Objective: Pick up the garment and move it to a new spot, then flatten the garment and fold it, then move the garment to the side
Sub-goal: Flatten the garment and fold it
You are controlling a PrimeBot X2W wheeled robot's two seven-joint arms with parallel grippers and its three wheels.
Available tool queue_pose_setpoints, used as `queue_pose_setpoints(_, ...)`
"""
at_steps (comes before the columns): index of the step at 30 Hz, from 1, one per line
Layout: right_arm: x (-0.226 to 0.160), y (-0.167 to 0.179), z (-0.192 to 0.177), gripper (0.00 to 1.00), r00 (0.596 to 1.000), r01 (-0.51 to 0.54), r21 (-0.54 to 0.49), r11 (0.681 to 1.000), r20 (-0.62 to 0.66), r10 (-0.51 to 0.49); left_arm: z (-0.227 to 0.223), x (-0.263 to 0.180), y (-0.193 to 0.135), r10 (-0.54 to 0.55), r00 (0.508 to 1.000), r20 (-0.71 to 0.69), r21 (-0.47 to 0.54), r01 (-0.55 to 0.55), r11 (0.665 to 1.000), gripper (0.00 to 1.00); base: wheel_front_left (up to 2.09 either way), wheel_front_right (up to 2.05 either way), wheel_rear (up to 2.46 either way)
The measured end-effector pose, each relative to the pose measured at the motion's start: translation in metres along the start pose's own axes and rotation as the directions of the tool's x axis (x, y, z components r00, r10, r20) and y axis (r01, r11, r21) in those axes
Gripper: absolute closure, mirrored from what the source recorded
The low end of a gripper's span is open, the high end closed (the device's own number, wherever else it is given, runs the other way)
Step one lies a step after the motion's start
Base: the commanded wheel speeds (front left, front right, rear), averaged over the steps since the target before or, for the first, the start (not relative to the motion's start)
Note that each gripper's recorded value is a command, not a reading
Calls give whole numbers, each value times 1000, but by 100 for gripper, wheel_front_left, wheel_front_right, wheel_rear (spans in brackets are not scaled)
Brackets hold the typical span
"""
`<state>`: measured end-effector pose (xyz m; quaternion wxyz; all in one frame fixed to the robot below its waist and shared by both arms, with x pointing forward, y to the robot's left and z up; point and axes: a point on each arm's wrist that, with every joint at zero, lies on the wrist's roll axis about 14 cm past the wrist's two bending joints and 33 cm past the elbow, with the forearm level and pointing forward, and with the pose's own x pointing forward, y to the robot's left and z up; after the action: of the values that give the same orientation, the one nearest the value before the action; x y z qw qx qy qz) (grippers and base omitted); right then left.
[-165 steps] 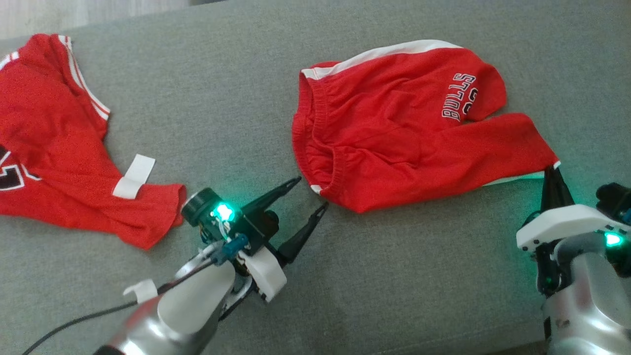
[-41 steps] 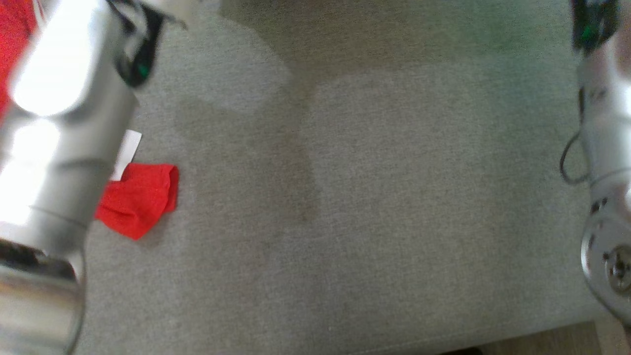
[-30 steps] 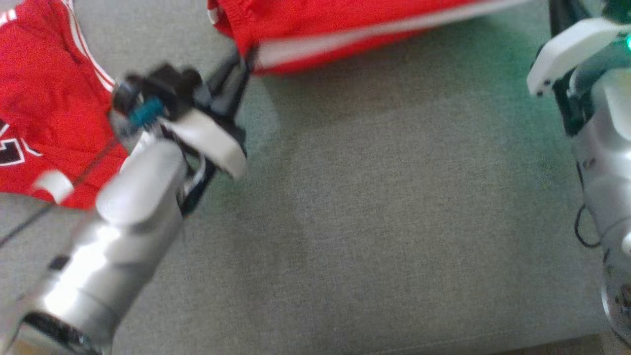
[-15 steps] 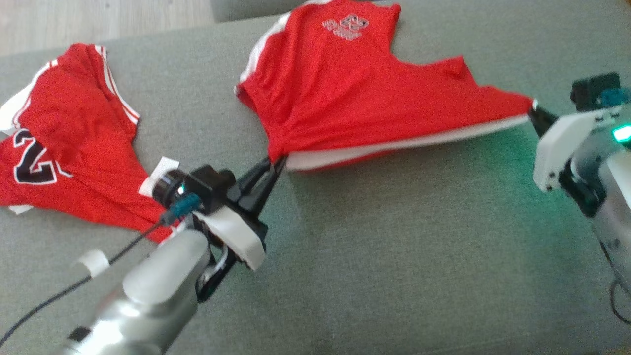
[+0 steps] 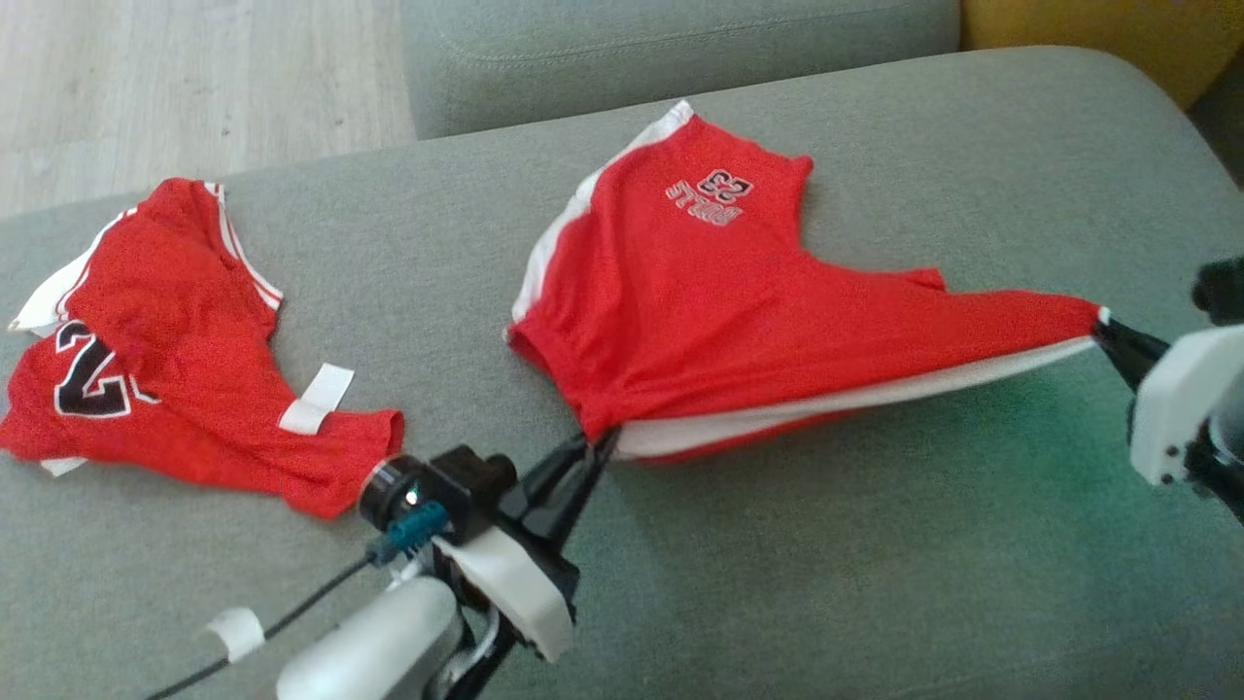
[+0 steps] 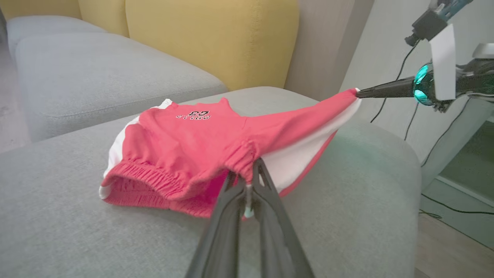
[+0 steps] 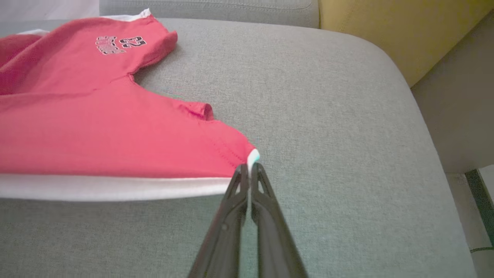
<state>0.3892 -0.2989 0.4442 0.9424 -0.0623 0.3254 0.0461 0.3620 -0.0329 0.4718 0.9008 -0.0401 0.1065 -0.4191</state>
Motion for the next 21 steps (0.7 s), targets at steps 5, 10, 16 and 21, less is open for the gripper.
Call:
queue_pose_setpoints(5,-10,-6,-1,100,999,14,29,999,30,-15,2,-2,-13,-17,1000,5,-16,17,1000,100,0,0,0)
queue_pose_setpoints(10,-7,-6,29,100,993,27,18,999,113,-29,5,-2,-6,13,1000,20,-36,-12,999,100,0,0,0)
queue_pose_setpoints(16,11,11,56,100,988,24,-17,1000,150,-21,13,0,18,70,997,37,-43,-68,997,100,0,0,0)
queue_pose_setpoints(21,32,28,99,100,978,13,-63,998,210,0,22,3,41,110,992,57,-34,-108,994,100,0,0,0)
